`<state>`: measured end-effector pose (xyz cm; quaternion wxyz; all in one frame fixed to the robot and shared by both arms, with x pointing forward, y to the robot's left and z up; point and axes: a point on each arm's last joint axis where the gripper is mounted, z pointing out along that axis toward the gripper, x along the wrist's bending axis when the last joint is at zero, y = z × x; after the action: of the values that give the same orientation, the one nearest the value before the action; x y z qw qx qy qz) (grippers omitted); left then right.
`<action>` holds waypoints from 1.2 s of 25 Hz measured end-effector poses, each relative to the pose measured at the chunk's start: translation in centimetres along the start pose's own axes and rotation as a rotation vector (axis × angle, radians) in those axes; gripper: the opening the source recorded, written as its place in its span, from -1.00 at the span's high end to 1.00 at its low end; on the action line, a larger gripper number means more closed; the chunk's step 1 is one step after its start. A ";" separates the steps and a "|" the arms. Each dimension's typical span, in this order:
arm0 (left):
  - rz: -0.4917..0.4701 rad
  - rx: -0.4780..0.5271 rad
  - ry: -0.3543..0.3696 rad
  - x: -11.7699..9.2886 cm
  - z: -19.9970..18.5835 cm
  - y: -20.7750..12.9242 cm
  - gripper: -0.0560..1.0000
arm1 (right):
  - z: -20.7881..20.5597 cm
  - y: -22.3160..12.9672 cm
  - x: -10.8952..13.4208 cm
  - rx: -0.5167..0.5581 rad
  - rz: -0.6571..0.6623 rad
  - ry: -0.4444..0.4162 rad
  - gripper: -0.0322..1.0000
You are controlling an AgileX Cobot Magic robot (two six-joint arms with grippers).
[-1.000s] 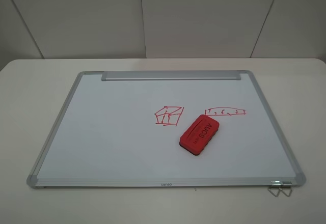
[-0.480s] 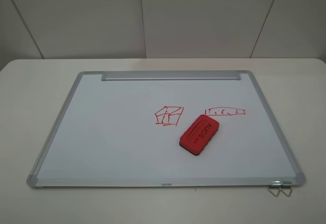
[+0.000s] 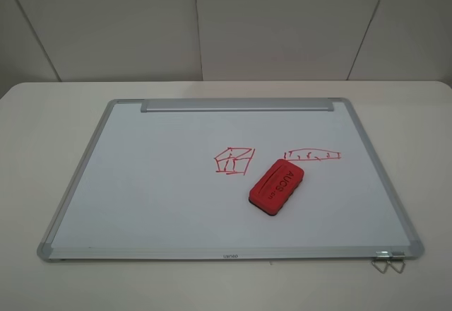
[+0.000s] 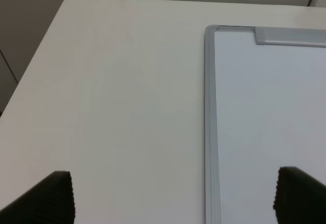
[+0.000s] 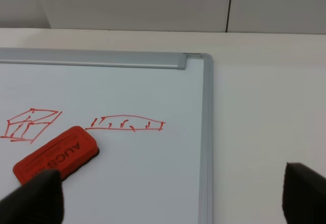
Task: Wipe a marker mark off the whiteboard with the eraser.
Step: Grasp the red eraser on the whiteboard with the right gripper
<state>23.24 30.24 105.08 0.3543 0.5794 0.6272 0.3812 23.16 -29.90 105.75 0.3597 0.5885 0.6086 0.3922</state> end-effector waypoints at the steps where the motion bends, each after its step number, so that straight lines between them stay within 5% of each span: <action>1: 0.000 0.000 0.000 0.0 0.0 0.0 -0.58 | 0.0 0.0 0.0 0.000 0.000 0.000 -0.55; 13: 0.000 0.000 0.000 0.0 0.0 0.0 -0.58 | 0.5 0.3 0.0 0.035 0.000 -0.001 -0.55; 25: 0.000 0.000 0.000 0.0 0.0 0.0 -0.58 | 12.0 5.2 0.3 0.639 0.000 -0.012 -0.55; 30: 0.000 0.000 0.000 0.0 0.0 0.0 -0.58 | 18.8 7.8 4.0 0.791 -0.017 0.050 -0.55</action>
<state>23.24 30.24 105.08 0.3543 0.5794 0.6272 0.3812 43.26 -24.89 104.71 0.0936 0.6669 0.7262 0.1387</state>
